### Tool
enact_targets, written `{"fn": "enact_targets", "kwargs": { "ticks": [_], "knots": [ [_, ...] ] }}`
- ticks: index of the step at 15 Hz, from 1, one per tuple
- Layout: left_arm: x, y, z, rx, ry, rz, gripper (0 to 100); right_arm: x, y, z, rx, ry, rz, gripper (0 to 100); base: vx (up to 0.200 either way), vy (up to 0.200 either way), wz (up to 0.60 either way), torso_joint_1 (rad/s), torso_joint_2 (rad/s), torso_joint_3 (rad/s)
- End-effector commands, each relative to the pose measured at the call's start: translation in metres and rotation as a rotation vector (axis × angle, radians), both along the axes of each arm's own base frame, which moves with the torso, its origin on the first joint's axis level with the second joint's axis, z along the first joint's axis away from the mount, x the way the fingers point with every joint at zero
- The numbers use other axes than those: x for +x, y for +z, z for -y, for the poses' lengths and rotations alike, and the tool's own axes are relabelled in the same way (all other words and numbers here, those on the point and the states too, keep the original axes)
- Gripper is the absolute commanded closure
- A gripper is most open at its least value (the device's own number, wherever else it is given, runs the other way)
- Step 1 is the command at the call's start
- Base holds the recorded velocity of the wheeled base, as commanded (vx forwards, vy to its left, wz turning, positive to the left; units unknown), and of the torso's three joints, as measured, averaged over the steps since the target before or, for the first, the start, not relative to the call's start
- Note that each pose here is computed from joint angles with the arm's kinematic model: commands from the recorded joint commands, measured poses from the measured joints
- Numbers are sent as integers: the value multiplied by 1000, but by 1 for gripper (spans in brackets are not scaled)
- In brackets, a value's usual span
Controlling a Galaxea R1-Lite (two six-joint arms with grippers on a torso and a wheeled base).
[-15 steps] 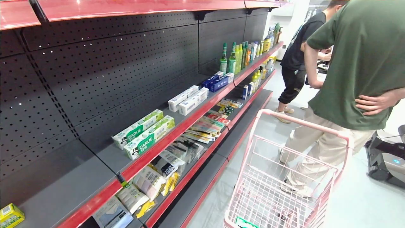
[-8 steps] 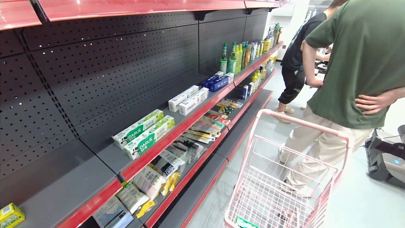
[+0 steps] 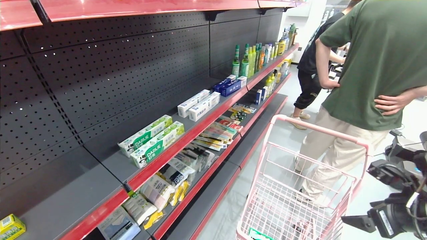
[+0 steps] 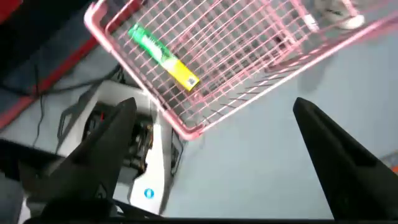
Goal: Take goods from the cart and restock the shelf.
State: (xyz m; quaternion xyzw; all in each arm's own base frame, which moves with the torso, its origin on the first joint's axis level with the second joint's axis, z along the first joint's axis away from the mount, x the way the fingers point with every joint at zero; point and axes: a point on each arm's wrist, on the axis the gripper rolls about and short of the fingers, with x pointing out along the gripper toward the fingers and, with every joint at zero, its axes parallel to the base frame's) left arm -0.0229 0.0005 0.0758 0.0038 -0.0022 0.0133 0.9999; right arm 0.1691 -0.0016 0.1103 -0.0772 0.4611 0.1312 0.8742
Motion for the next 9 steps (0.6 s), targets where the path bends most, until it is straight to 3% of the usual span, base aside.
{"fn": "enact_targets", "kwargs": {
  "ticks": [1, 7, 9],
  "knots": [
    [0, 0, 0, 0, 1, 0, 0, 45, -38, -6, 10, 146, -182, 0, 0, 0, 0, 0, 0, 0],
    [0, 0, 0, 0, 1, -1, 0, 77, -94, -5, -35, 261, -251, 0, 0, 0, 0, -36, 86, 43],
    [0, 0, 0, 0, 1, -1, 0, 80, -99, -6, -40, 280, -250, 0, 0, 0, 0, -88, 198, 100]
  ]
}}
